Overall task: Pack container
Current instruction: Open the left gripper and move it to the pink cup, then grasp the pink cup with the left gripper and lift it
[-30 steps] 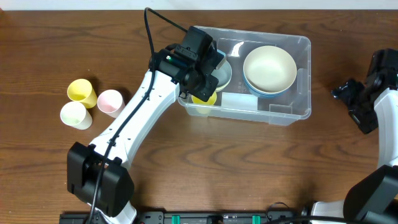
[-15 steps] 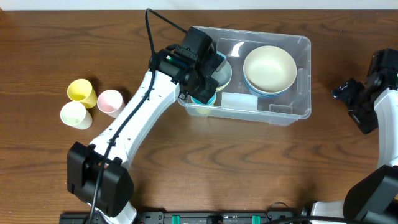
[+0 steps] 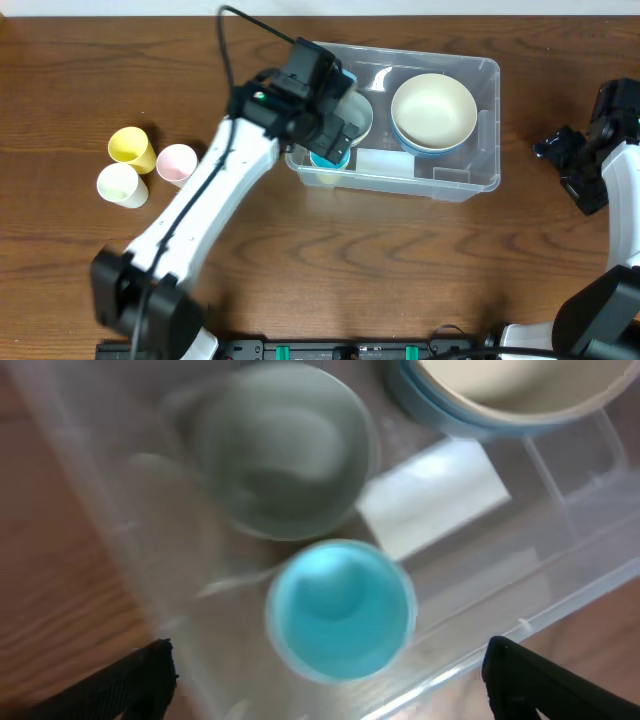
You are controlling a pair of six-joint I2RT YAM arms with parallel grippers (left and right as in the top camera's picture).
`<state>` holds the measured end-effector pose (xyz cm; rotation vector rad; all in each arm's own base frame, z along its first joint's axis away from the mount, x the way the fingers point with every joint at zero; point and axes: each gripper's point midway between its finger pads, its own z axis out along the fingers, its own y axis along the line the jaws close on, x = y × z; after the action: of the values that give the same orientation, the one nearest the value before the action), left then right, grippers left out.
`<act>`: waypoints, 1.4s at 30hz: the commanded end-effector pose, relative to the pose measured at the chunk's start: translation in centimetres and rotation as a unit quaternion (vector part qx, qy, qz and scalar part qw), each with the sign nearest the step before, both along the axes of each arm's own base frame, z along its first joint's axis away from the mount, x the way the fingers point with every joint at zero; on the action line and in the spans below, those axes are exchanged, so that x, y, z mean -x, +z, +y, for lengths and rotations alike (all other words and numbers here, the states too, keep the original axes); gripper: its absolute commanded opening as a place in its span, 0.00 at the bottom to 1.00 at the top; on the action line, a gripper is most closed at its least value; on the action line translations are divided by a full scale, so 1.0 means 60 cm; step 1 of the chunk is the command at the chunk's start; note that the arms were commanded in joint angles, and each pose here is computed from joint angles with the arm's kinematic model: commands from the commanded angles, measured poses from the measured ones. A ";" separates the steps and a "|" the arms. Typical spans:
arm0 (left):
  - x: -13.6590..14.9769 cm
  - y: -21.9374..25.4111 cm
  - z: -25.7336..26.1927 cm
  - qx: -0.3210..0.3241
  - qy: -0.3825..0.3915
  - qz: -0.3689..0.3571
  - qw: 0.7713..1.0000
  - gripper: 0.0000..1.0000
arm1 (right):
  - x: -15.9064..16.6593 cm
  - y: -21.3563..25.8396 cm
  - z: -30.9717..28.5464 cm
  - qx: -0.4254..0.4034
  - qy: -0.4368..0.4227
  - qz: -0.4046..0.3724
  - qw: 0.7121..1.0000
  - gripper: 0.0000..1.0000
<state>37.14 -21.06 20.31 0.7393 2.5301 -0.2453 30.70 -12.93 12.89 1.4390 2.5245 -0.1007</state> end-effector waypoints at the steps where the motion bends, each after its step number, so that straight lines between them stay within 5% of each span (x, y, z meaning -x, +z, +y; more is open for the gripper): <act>1: -0.015 0.091 0.084 -0.003 0.104 -0.077 0.992 0.98 | 0.002 -0.001 -0.003 0.002 -0.009 0.001 1.000 0.99; 8: -0.010 0.155 0.237 0.038 0.281 -0.098 0.954 0.98 | 0.002 -0.001 -0.004 0.002 -0.009 0.001 1.000 0.99; 16: 0.002 0.061 0.373 0.034 0.428 0.008 0.903 0.98 | 0.002 -0.001 -0.004 0.002 -0.009 0.001 1.000 0.99; 24: 0.001 -0.034 0.388 0.022 0.443 0.102 0.890 0.98 | 0.002 -0.001 -0.004 0.002 -0.009 0.001 1.000 0.99; 29: 0.001 -0.088 0.355 0.028 0.389 0.167 0.906 0.98 | 0.002 -0.001 -0.003 0.002 -0.009 0.001 1.000 0.99; 42: -0.001 -0.194 0.356 0.004 0.412 0.252 0.876 0.98 | 0.002 -0.001 -0.004 0.002 -0.009 0.001 1.000 0.99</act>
<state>37.48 0.45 9.59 -0.4995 3.0266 -0.1435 30.71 -12.93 12.90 1.4388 2.5241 -0.1005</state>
